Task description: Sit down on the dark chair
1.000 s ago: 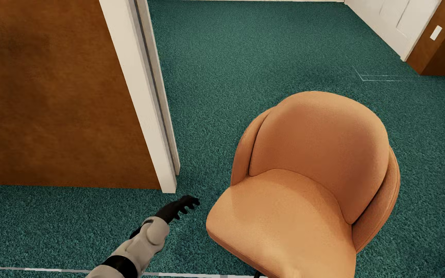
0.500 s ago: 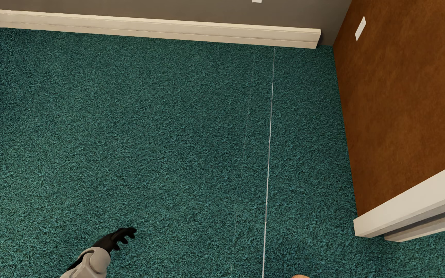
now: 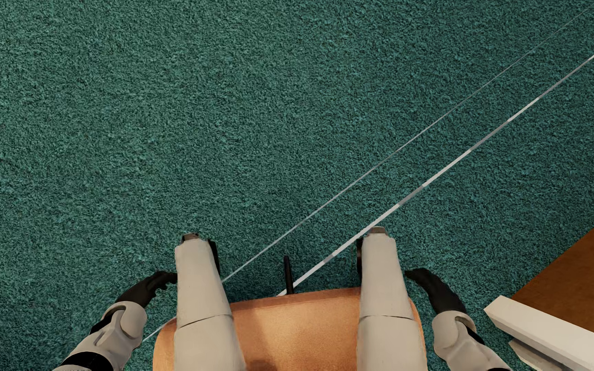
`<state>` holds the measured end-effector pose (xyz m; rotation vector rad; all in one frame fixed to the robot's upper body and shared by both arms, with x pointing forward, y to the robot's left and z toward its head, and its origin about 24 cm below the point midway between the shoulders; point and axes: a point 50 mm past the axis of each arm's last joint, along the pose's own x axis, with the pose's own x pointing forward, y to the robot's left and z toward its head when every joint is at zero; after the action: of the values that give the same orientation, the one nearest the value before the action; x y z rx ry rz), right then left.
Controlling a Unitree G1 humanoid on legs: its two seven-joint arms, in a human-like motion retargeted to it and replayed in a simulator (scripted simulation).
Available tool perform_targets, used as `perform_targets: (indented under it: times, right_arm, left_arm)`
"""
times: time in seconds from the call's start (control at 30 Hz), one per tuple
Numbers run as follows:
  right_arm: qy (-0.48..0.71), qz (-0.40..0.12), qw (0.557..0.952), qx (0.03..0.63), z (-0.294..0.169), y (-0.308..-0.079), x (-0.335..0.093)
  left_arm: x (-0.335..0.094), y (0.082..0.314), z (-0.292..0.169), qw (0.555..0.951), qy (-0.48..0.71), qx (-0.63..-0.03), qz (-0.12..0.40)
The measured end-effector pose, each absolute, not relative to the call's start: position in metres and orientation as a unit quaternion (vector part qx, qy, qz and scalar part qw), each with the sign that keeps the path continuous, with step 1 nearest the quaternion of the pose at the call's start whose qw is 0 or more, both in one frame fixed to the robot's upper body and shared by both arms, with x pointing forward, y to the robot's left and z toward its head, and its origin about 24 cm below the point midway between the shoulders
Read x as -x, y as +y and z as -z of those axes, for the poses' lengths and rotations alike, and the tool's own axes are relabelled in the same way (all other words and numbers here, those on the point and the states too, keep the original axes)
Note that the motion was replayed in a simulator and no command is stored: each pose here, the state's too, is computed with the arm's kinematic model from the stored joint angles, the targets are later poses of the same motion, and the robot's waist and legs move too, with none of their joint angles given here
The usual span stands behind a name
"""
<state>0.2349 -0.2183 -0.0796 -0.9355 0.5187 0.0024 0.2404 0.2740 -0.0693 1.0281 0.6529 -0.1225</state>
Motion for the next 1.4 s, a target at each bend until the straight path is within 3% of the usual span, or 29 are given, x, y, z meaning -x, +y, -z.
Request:
perform_targets:
  times: [0.07,0.17,0.23,0.33,0.47,0.57,0.77,0.97,1.17,1.23,1.37,1.4]
  right_arm:
    - [0.171,0.017,0.866,0.47,0.05,-0.209,-0.266]
    - [0.091,0.083,0.864,0.488,0.005,-0.22,-0.297]
    - [0.067,0.109,0.857,0.5,-0.009,-0.226,-0.306]
    - [0.093,0.121,0.858,0.491,-0.002,-0.226,-0.307]
    - [0.148,0.112,0.854,0.486,0.026,-0.227,-0.287]
    - [0.191,0.12,0.855,0.467,0.043,-0.218,-0.282]
    - [0.236,0.139,0.847,0.455,0.052,-0.22,-0.276]
    - [0.191,0.13,0.856,0.462,0.038,-0.222,-0.288]
    - [0.284,0.142,0.832,0.455,0.066,-0.251,-0.255]
    - [0.346,0.123,0.811,0.455,0.091,-0.258,-0.223]
    - [0.437,0.064,0.78,0.444,0.124,-0.258,-0.17]
    - [0.399,0.084,0.823,0.395,0.122,-0.249,-0.173]
  left_arm:
    - [-0.238,0.273,0.069,0.834,0.295,-0.465,0.008]
    - [-0.25,0.252,0.062,0.872,0.245,-0.421,-0.052]
    - [-0.257,0.244,0.054,0.881,0.21,-0.42,-0.065]
    - [-0.249,0.237,0.067,0.871,0.239,-0.425,-0.056]
    - [-0.232,0.237,0.081,0.858,0.274,-0.435,0.006]
    - [-0.221,0.234,0.096,0.863,0.32,-0.391,-0.028]
    - [-0.216,0.238,0.101,0.85,0.346,-0.396,-0.038]
    - [-0.233,0.234,0.09,0.864,0.31,-0.394,-0.038]
    - [-0.249,0.238,0.078,0.874,0.288,-0.391,-0.031]
    - [-0.237,0.248,0.087,0.842,0.323,-0.432,-0.009]
    - [-0.227,0.249,0.093,0.842,0.341,-0.417,0.019]
    - [-0.225,0.247,0.094,0.848,0.331,-0.413,0.023]
